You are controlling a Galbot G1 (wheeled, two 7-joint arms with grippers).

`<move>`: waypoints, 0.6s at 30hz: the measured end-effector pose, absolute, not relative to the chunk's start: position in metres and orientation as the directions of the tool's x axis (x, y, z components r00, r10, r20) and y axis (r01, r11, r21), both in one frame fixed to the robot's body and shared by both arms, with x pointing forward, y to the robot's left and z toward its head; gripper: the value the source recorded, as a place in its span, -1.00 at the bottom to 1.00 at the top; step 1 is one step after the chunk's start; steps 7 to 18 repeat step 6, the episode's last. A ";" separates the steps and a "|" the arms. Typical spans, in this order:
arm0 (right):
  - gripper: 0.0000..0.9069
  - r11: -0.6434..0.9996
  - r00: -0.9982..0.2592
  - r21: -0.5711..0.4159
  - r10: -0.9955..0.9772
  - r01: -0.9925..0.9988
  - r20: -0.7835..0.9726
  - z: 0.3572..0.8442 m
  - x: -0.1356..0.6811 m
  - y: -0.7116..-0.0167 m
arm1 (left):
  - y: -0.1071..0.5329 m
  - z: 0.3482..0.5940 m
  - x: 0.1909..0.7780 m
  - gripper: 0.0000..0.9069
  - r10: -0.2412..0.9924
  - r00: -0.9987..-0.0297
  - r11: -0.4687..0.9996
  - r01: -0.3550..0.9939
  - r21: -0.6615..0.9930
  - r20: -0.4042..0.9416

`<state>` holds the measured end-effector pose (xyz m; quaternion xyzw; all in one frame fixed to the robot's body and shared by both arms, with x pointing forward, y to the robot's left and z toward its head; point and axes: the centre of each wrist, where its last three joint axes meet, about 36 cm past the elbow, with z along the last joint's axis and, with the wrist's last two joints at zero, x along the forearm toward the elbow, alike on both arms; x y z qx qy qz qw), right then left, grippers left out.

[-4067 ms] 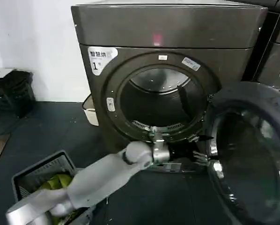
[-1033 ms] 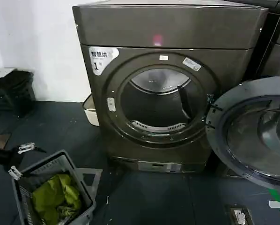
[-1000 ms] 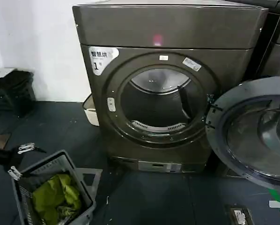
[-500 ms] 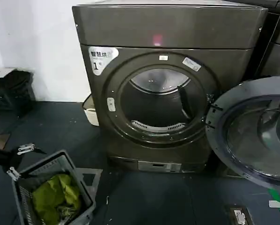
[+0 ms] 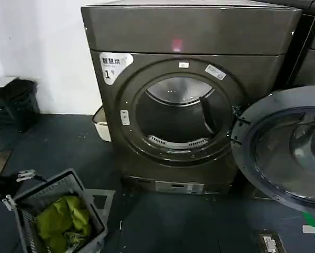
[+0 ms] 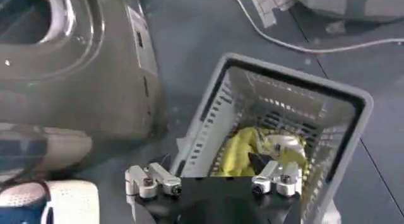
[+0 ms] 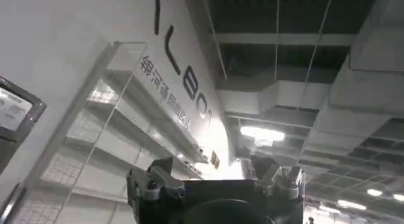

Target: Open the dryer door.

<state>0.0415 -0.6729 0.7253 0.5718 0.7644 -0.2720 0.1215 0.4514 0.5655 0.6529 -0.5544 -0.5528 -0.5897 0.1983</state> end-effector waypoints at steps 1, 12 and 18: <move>1.00 0.199 -0.317 -0.277 0.809 0.940 -0.496 0.725 0.042 -0.673 | 0.566 0.650 0.451 1.00 0.377 -0.304 -0.311 0.848 0.429 0.875; 1.00 0.202 -0.322 -0.281 0.806 0.938 -0.496 0.724 0.043 -0.671 | 0.566 0.634 0.451 1.00 0.361 -0.290 -0.324 0.852 0.411 0.886; 1.00 0.202 -0.322 -0.281 0.806 0.938 -0.496 0.724 0.043 -0.671 | 0.566 0.634 0.451 1.00 0.361 -0.290 -0.324 0.852 0.411 0.886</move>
